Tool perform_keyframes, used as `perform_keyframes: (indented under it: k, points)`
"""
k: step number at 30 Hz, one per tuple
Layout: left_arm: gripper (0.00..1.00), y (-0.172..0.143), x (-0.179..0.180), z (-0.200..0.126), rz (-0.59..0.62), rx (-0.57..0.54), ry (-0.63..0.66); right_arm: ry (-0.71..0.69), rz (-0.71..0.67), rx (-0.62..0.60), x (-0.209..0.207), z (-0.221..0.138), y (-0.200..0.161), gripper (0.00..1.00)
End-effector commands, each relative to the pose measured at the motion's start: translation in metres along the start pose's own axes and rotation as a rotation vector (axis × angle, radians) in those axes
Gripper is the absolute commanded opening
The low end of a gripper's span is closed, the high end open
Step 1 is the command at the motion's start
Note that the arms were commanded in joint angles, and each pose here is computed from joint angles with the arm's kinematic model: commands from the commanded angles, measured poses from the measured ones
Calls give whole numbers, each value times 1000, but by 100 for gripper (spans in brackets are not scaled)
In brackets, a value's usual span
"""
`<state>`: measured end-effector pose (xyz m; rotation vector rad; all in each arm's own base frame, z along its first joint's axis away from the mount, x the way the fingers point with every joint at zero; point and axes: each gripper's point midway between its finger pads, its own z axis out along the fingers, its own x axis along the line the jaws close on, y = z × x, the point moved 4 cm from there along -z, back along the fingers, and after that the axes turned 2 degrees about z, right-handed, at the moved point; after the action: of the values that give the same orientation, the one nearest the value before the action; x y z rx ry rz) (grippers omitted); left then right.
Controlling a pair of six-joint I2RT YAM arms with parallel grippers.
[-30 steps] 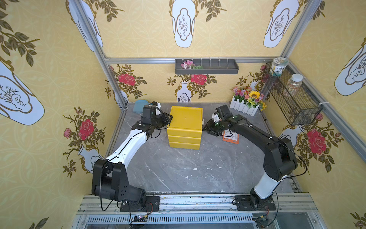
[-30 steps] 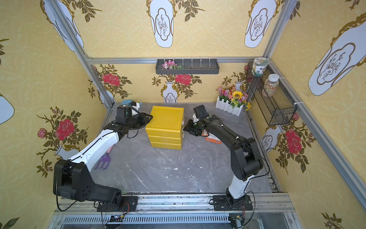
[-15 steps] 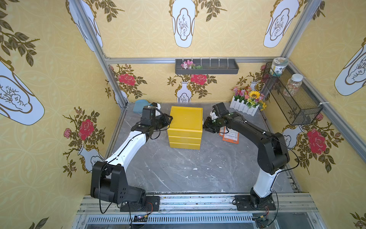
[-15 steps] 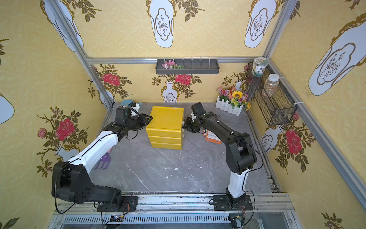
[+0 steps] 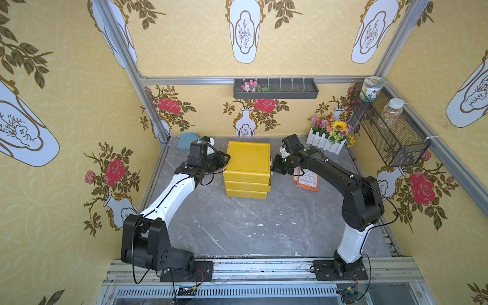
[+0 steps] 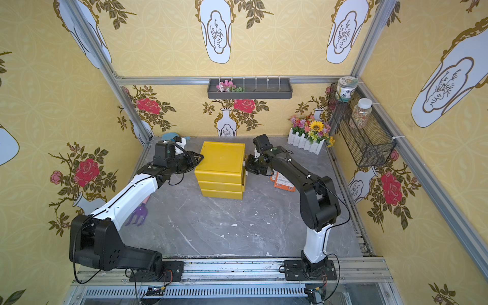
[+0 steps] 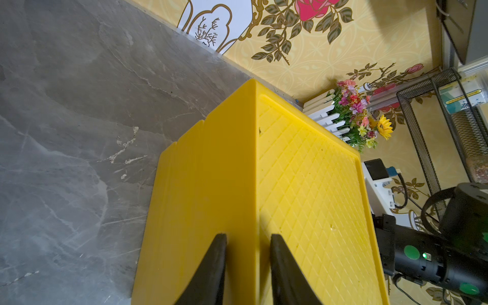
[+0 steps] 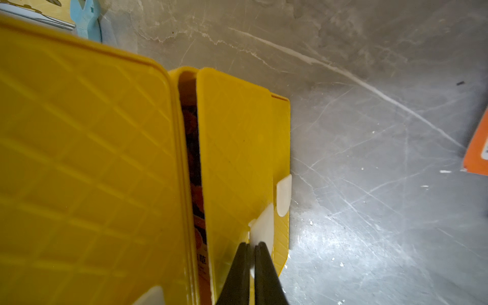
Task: Take the seed bags out of the drawer
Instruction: Open the drawer in the storage box.
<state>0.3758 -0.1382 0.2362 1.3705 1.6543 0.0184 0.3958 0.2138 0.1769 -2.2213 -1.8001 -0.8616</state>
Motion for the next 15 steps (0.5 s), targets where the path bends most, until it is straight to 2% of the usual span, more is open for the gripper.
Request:
perform_keyframes:
  k: [1, 15]
  points:
    - [32, -47, 28, 2, -71, 212, 116, -75, -22, -9, -12, -7, 0, 8]
    - [32, -49, 30, 3, -73, 213, 114, -134, 15, -34, -48, -33, 11, 3]
